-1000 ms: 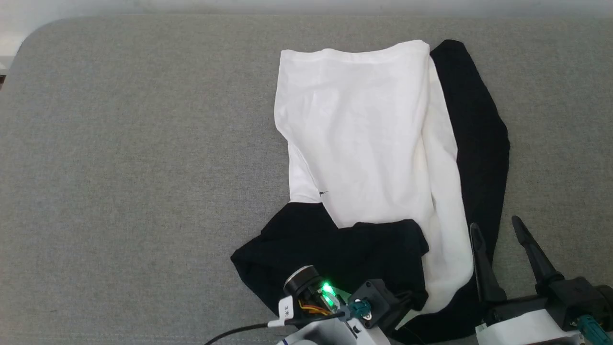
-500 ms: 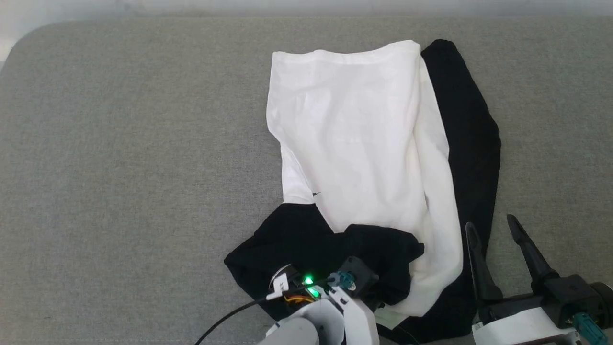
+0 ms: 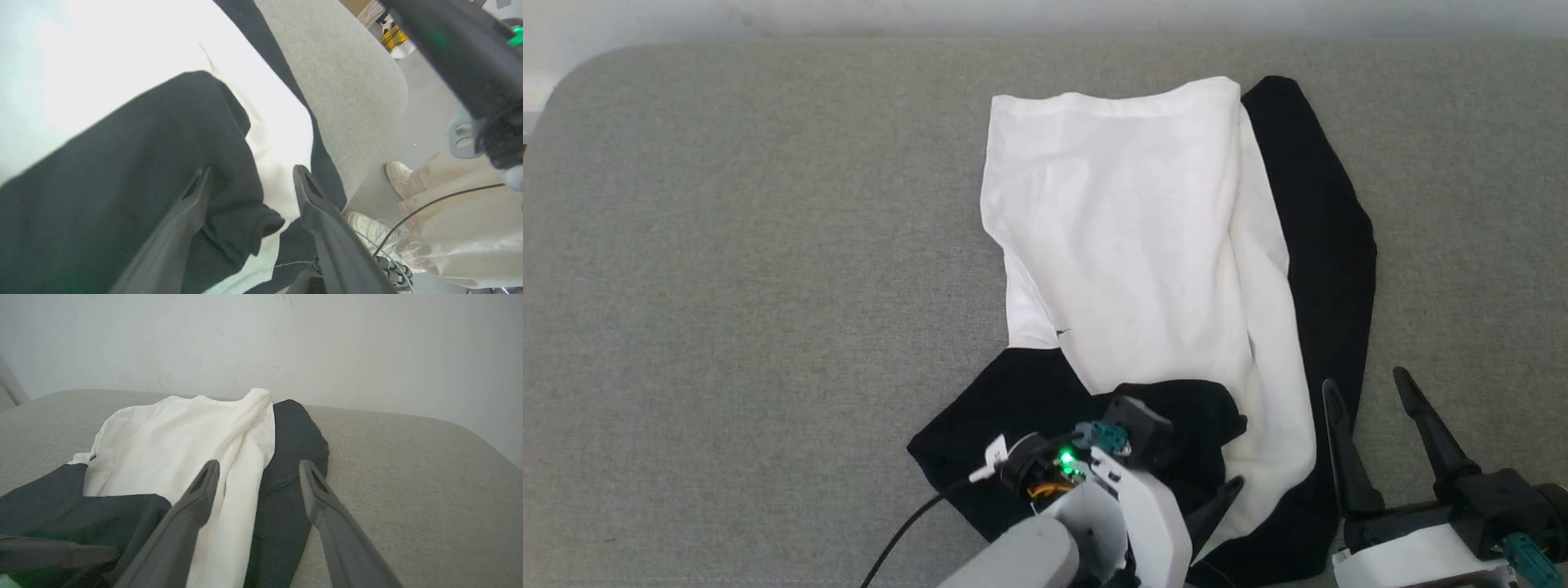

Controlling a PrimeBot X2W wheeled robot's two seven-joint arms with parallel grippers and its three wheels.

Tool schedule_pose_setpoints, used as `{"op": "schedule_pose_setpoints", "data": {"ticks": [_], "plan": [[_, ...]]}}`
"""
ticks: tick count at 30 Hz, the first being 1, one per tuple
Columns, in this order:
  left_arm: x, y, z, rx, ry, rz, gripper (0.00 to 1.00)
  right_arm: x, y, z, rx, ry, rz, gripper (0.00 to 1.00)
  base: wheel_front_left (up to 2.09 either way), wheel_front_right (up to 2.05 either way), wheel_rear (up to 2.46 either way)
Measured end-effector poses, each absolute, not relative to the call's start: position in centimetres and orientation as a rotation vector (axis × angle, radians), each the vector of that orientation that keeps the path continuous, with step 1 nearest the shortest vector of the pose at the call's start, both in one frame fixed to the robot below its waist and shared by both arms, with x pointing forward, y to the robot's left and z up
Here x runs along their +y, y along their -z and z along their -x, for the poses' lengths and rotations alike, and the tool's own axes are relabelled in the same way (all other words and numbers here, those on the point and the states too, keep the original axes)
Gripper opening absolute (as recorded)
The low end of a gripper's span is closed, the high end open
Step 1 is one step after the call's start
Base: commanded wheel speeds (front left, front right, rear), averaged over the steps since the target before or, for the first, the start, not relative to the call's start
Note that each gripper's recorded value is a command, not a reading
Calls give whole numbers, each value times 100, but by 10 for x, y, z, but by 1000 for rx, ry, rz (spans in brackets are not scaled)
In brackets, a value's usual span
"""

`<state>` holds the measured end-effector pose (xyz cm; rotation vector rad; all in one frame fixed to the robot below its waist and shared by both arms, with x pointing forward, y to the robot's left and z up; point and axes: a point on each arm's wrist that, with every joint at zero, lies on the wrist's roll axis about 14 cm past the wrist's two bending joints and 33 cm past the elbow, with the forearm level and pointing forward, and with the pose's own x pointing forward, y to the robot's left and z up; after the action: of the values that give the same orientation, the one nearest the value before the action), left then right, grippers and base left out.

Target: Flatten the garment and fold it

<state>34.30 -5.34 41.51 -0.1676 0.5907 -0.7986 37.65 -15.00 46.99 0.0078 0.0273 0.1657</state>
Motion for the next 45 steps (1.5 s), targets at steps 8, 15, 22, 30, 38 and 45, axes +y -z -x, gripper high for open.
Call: {"op": "schedule_pose_setpoints", "data": {"ticks": [8,15,22,30,38,45], "plan": [[-16,-489,-375,337,654,278,100,-149,-474,-371,21,-169,-5,100,0,0,0],[80,-541,-394,-19,286,344,100,-150,-482,-365,0,-168,-2,100,0,0,0],[170,-543,-376,-136,1,236,100,-152,-488,-357,-11,-162,2,100,0,0,0],[200,-538,-344,-143,-94,134,100,-156,-492,-348,-15,-152,4,100,0,0,0],[201,-532,-341,-134,-102,147,100,-159,-509,-361,-47,-141,12,100,0,0,0],[192,-518,-354,-96,-79,174,100,-152,-566,-417,-116,-185,-9,100,0,0,0]]}}
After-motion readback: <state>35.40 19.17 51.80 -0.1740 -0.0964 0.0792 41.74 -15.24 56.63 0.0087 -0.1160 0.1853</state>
